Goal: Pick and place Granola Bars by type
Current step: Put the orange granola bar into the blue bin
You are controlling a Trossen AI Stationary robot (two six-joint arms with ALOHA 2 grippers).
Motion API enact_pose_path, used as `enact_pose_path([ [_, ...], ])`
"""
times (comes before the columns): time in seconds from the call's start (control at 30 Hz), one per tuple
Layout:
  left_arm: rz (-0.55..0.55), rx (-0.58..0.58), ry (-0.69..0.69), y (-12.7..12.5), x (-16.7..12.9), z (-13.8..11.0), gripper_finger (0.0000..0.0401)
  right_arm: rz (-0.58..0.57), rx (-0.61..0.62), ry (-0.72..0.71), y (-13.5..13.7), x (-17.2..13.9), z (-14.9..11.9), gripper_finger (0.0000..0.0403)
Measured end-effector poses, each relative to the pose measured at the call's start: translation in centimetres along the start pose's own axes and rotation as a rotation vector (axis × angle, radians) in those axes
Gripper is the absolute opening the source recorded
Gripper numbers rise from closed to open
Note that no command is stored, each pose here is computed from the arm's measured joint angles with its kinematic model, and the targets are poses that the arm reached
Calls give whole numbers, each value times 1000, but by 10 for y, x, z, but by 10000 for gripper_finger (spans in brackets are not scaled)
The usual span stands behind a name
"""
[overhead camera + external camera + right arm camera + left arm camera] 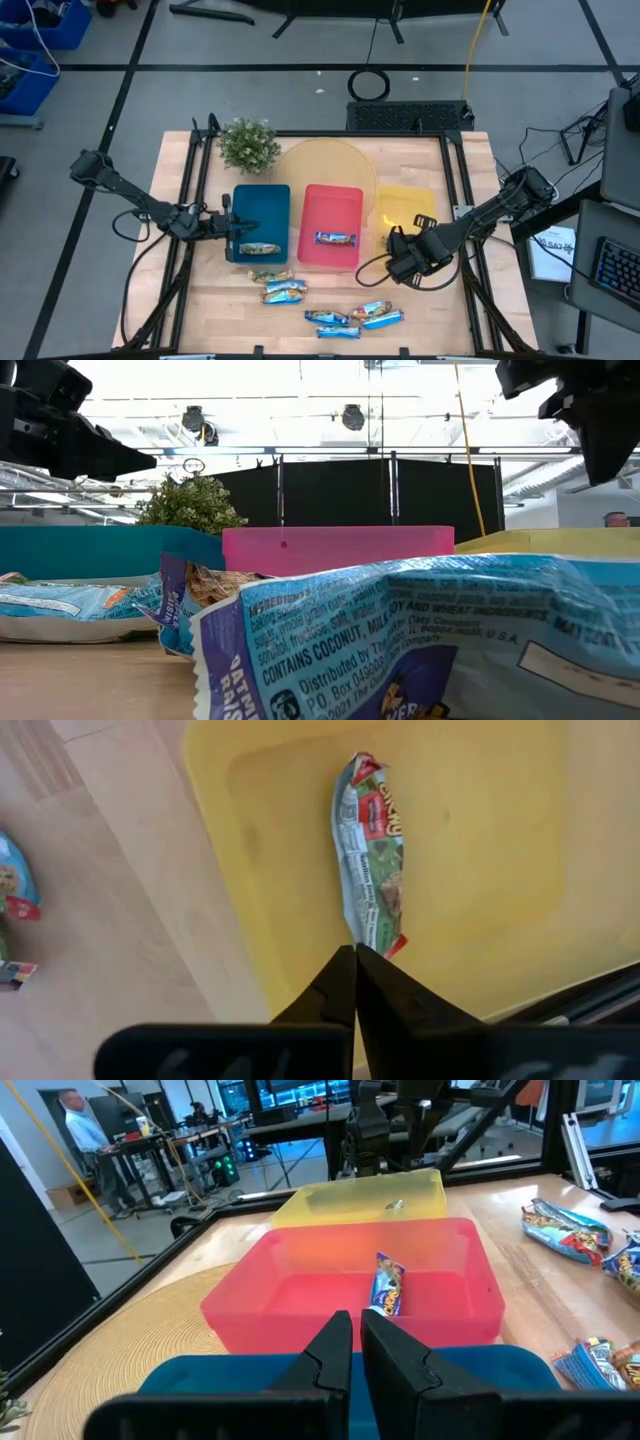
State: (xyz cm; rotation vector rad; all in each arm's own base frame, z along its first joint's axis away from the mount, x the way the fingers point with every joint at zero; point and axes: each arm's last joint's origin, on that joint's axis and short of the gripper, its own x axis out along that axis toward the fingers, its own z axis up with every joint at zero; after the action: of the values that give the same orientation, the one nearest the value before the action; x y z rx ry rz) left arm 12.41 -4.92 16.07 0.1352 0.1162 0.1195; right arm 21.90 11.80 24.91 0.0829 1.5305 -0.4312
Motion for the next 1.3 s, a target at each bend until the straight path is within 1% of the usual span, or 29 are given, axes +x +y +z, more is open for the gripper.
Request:
enact_pose_path([
  [0.1,0,-24,0,0,0,0,35,-1,3,-2,2,0,-2,0],
  [0.37,0,-21,0,0,0,0,35,-5,11,-5,5,-2,-7,0],
  [0.47,0,-37,0,0,0,0,35,6,15,-17,10,-3,-11,0],
  [0.6,0,-41,0,0,0,0,35,17,16,-28,17,-4,-18,0],
  [0.8,-1,-44,0,0,0,0,35,24,40,-6,23,-7,-30,0],
  [0.93,-1,-68,0,0,0,0,35,20,49,-6,26,-8,-36,0],
  [1.3,-1,-66,0,0,0,0,35,20,64,-8,28,-8,-40,0],
])
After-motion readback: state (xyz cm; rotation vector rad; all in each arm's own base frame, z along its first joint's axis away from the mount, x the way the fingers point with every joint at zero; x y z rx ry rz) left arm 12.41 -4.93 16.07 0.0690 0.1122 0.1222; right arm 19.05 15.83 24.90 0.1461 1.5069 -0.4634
